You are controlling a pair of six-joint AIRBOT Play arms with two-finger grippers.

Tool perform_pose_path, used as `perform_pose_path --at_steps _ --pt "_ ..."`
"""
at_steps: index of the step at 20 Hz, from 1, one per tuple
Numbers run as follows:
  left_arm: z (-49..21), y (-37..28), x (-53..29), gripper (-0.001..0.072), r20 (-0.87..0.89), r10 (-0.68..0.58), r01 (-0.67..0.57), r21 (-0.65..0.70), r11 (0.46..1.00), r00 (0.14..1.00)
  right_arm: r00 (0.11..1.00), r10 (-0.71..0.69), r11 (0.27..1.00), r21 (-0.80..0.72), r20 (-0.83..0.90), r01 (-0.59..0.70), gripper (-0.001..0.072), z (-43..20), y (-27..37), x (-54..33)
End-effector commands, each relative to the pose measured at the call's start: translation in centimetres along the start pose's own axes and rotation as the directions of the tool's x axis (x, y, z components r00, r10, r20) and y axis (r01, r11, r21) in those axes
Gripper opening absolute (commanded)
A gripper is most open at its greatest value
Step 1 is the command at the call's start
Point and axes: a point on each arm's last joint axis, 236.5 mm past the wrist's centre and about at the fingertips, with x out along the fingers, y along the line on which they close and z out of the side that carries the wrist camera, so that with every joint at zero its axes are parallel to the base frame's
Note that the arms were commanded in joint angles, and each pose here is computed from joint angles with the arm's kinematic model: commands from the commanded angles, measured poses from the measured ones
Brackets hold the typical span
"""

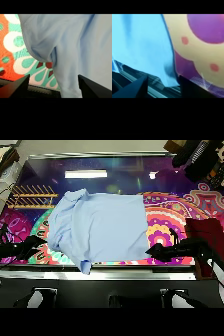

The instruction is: Fold the clothes and pants, and hang the long-sleeved shirts on hangers.

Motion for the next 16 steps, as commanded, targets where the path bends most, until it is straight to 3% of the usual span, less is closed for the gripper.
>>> perform_pose_path --at_steps 1,3,4,16 --pt "0.1 0.1 0.0 0.0714 0.006 0.002 -0.002 -0.001 1.0 1.0 0.999 0.002 1.0 0.013 0.053 -0.002 0.0377 1.1 -0.1 1.3" --pt "0.5 0.2 0.1 0.0713 0.02 0.005 -0.005 -0.002 1.0 1.0 0.999 -0.025 0.999 -0.033 0.033 0.026 0.0196 0.7 0.4 2.5" --pt "0.6 0.3 0.3 0.0713 0.016 0.006 -0.006 -0.007 1.0 1.0 0.999 -0.026 0.999 -0.045 0.023 0.027 0.005 0.5 0.7 2.8" --pt "0.6 3.0 7.2 0.071 -0.145 0.012 -0.017 -0.033 0.999 0.989 0.999 0.024 0.998 -0.055 0.024 -0.023 0.0042 -0.8 3.9 1.0"
